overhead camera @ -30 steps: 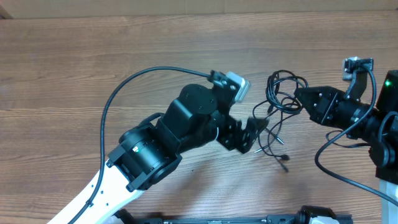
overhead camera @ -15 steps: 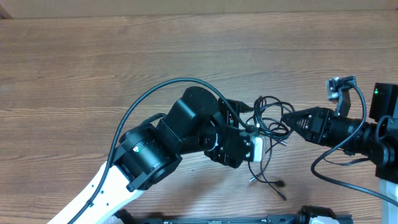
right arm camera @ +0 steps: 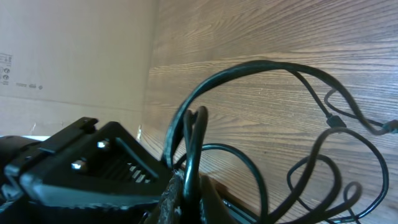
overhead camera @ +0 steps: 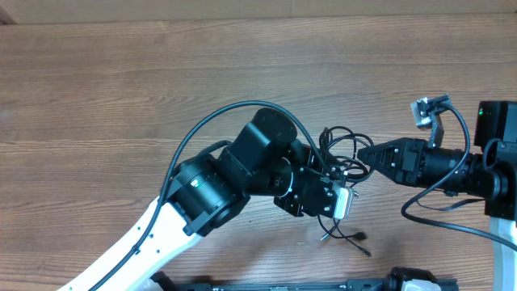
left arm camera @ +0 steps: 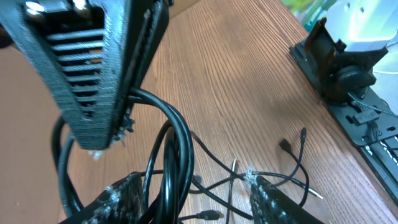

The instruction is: Untangle cables

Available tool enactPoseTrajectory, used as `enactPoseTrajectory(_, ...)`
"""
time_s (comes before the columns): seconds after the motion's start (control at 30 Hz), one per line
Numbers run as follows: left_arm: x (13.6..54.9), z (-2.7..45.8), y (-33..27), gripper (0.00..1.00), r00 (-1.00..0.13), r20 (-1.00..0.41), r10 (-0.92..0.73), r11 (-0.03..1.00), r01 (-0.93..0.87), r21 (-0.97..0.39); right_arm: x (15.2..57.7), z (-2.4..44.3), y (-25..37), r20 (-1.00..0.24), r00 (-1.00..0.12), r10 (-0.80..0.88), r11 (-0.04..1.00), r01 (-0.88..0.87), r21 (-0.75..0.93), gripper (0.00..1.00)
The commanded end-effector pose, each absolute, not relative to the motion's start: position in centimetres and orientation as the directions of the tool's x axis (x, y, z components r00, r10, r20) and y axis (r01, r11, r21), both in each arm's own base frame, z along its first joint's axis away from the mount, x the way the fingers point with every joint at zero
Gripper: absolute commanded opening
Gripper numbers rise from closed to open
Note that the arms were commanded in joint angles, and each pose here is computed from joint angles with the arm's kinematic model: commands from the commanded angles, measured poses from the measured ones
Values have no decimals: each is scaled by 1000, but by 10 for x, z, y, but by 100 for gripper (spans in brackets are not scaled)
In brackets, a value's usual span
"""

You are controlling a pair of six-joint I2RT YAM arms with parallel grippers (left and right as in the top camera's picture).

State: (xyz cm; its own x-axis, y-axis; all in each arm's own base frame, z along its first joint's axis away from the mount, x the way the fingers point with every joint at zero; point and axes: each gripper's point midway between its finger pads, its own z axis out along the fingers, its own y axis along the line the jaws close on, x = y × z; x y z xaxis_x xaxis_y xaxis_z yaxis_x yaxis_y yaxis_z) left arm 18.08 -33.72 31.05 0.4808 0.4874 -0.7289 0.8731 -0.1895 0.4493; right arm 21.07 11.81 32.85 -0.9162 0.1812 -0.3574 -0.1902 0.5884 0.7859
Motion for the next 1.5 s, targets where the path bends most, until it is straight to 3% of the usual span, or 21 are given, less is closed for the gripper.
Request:
enactPoseTrajectory(0.0,177,308,-342,47,491,-732,472,-218,870,443,208,337,123,-381,-910,164,557,-233,797,4)
enactPoseTrajectory(0.17,177,308,-342,29,492,-732,470,-216,869,445,208,337,123,-381,-910,164,558,-233,796,4)
enactPoseTrajectory(0.27,177,308,-342,4,493,-732,470,-216,869,446,208,337,123,-381,-910,164,558,-233,797,4)
enactPoseTrajectory(0.5,179,308,-342,4,477,-735,482,-200,877,437,208,336,122,-382,-909,165,565,-230,792,5)
enactPoseTrajectory(0.57,193,308,-340,4,382,-755,533,-95,913,396,212,327,115,-385,-907,171,618,-205,759,33)
enactPoseTrajectory(0.7,225,309,-332,4,129,-794,594,185,938,292,216,317,105,-384,-905,185,680,-165,714,100)
enactPoseTrajectory(0.73,232,312,-331,4,57,-816,575,261,933,250,216,317,105,-382,-905,187,679,-162,716,100)
enactPoseTrajectory(1.0,238,333,-341,4,-58,-892,448,360,925,121,219,319,106,-200,-914,354,607,62,792,100)
enactPoseTrajectory(1.07,236,339,-344,4,-83,-906,414,366,927,83,223,321,105,-203,-907,368,601,65,796,100)
enactPoseTrajectory(1.2,226,353,-350,4,-54,-929,365,309,949,66,228,317,102,-197,-906,376,612,83,786,100)
enactPoseTrajectory(1.47,220,377,-339,4,-16,-948,319,330,939,95,240,303,100,-141,-915,379,613,134,779,94)
